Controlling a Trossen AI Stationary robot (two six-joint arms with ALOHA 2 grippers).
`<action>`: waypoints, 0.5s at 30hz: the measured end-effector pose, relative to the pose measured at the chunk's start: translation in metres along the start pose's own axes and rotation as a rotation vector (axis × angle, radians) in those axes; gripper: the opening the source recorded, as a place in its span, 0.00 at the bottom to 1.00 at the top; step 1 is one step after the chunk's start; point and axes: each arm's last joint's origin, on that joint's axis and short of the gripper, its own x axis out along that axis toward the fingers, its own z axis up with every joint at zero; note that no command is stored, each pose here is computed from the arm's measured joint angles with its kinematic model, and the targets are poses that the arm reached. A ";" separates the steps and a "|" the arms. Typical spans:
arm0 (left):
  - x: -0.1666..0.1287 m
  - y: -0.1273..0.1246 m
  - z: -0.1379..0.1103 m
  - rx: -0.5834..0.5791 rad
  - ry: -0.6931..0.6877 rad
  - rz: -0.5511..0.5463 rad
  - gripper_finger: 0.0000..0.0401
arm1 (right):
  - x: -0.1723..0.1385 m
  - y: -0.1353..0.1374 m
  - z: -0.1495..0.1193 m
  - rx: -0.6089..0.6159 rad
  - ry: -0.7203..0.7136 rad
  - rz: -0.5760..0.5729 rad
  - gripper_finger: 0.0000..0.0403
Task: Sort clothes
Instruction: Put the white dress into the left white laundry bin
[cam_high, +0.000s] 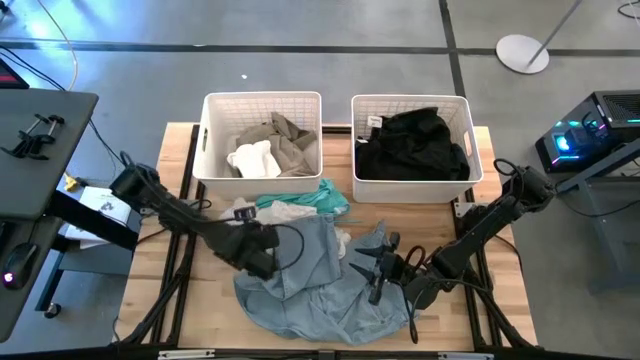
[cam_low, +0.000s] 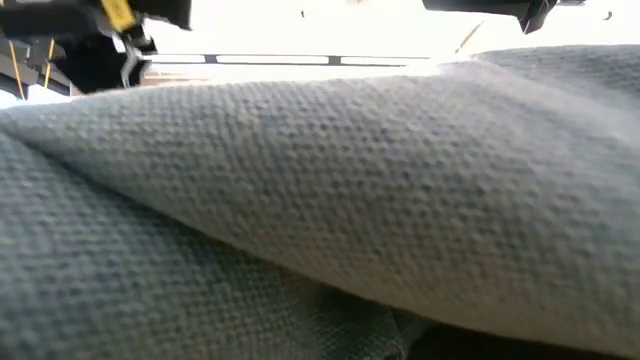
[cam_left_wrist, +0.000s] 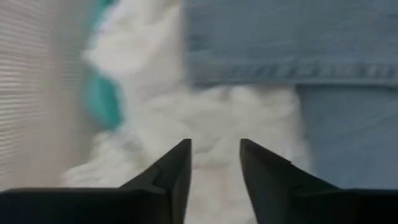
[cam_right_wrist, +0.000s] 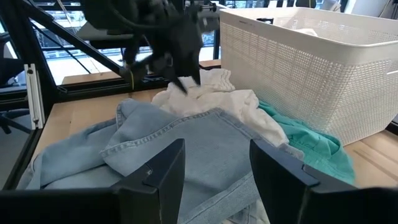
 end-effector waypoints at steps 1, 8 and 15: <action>0.006 -0.001 0.002 -0.015 -0.004 -0.037 0.36 | 0.000 0.000 0.000 0.000 0.000 0.000 0.42; 0.039 0.005 -0.011 -0.050 0.012 -0.088 0.61 | 0.001 0.001 -0.002 -0.010 0.013 0.014 0.42; 0.078 0.012 -0.030 -0.127 0.047 -0.069 0.66 | 0.004 0.005 -0.012 -0.032 0.033 0.025 0.42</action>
